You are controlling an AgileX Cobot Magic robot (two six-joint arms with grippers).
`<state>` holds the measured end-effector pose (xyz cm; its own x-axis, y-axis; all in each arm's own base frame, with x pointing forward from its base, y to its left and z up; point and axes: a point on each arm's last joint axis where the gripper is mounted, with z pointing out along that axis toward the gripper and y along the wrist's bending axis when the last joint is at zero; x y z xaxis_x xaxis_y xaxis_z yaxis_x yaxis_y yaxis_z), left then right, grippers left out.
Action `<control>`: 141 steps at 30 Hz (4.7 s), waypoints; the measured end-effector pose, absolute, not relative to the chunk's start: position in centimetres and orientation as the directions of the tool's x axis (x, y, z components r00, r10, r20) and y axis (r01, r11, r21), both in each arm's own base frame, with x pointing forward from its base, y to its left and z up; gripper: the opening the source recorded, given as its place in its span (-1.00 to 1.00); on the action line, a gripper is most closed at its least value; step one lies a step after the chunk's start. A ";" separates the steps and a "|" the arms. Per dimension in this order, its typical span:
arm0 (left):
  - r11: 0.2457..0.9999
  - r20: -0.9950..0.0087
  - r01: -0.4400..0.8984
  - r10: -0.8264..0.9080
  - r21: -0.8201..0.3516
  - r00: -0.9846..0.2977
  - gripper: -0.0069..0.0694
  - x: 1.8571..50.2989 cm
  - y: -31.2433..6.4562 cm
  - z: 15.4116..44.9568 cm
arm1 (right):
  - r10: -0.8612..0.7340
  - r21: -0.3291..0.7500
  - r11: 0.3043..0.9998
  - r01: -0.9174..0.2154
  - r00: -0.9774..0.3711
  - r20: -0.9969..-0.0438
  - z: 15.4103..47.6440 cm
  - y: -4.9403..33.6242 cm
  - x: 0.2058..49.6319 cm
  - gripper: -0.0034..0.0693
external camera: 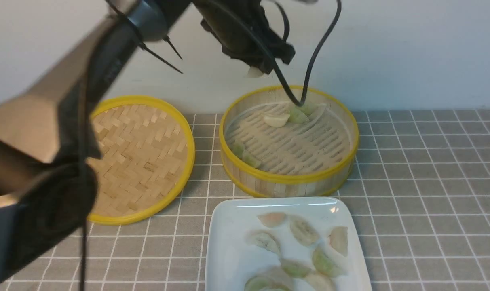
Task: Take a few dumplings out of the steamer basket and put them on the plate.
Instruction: Use the left arm to put the dumpling into the plate, then use the right arm to grab a dumpling from inside the steamer
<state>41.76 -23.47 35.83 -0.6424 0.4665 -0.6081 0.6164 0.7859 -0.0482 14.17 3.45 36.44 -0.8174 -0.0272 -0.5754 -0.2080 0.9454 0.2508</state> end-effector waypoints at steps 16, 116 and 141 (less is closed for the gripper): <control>0.779 -0.118 0.595 0.584 -0.197 -0.803 -0.38 29.4 -23.2 22.2 | -0.049 0.238 0.945 -0.227 -0.812 -0.581 36.4 3.4 14.2 -0.94; 0.832 -0.484 0.489 0.325 -0.262 -0.813 -0.83 18.9 -12.4 39.6 | -0.556 0.002 0.739 -0.673 -0.612 -0.563 25.2 22.6 48.9 -0.67; 0.832 -0.483 0.489 0.325 -0.262 -0.813 -0.83 18.9 -12.4 39.6 | -0.591 0.018 0.708 -0.706 -0.605 -0.533 16.5 24.5 50.6 0.44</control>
